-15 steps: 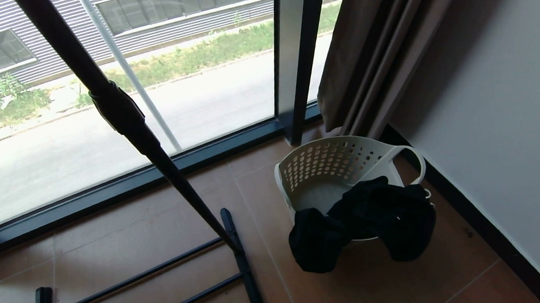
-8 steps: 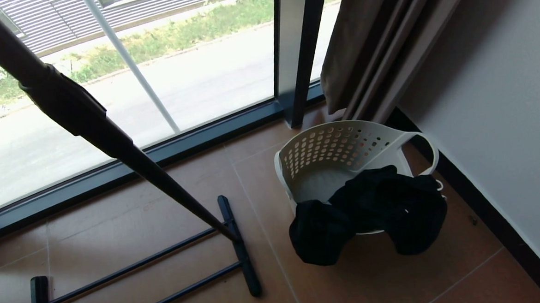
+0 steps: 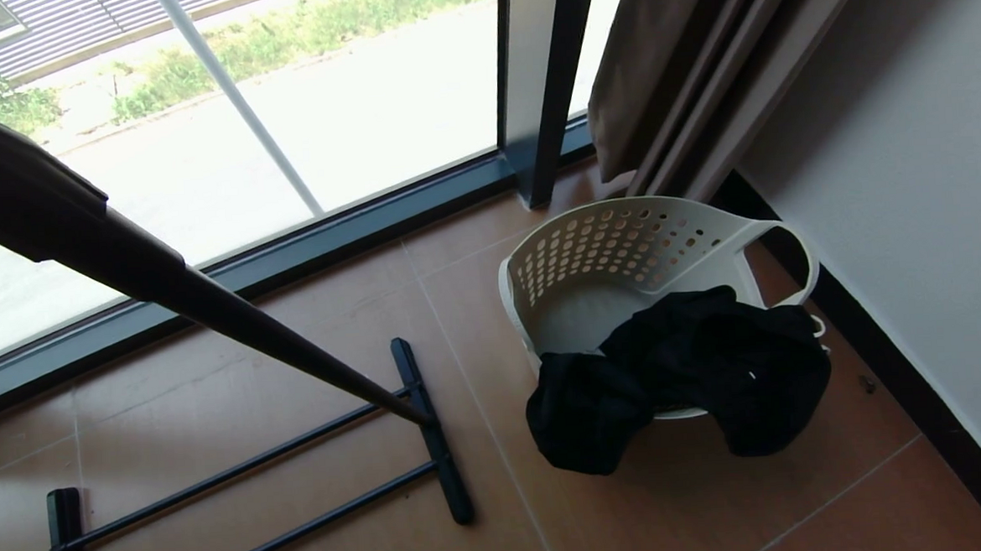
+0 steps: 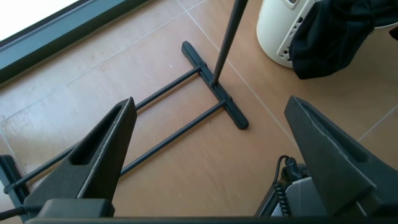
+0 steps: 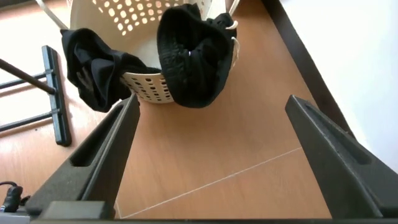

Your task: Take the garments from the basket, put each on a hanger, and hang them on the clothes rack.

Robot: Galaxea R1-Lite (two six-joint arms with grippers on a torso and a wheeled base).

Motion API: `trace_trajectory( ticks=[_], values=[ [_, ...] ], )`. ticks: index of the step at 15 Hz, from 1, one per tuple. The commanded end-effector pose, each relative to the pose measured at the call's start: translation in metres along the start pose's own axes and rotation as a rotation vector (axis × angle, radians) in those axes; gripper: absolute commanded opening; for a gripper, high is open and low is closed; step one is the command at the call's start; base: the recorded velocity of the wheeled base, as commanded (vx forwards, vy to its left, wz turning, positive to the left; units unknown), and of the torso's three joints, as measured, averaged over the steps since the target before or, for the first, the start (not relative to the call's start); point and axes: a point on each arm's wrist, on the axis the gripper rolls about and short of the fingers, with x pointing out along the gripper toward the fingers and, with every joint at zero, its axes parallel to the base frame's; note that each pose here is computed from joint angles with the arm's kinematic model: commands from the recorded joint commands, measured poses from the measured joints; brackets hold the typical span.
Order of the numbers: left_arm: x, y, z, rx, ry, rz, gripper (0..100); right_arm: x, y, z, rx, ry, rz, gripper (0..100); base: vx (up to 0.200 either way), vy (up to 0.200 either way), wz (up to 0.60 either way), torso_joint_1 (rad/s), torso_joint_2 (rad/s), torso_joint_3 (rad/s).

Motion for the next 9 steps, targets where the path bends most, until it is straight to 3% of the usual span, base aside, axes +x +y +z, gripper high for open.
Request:
trace_trajectory(
  ticks=[1, 2, 4, 5, 7, 9],
  values=[
    [0.0, 0.0, 0.0, 0.0, 0.001, 0.0, 100, 0.011, 0.0, 0.006, -0.023, 0.138, 0.045, 100, 0.0, 0.0, 0.0, 0.0, 0.0, 0.0],
    [0.0, 0.0, 0.0, 0.0, 0.001, 0.0, 100, 0.021, 0.0, 0.015, -0.043, 0.211, 0.09, 100, 0.0, 0.0, 0.0, 0.0, 0.0, 0.0],
    [0.0, 0.0, 0.0, 0.0, 0.001, 0.0, 100, 0.046, 0.003, 0.052, -0.056, 0.276, 0.176, 100, 0.0, 0.0, 0.0, 0.0, 0.0, 0.0],
    [0.0, 0.0, 0.0, 0.0, 0.001, 0.0, 100, 0.053, 0.004, 0.06, -0.059, 0.288, 0.179, 100, 0.0, 0.0, 0.0, 0.0, 0.0, 0.0],
    [0.0, 0.0, 0.0, 0.0, 0.001, 0.0, 100, 0.107, 0.011, 0.092, -0.107, 0.344, 0.184, 100, 0.0, 0.0, 0.0, 0.0, 0.0, 0.0],
    [0.0, 0.0, 0.0, 0.0, 0.001, 0.0, 100, 0.142, 0.015, 0.099, -0.16, 0.338, 0.19, 100, 0.0, 0.0, 0.0, 0.0, 0.0, 0.0]
  ],
)
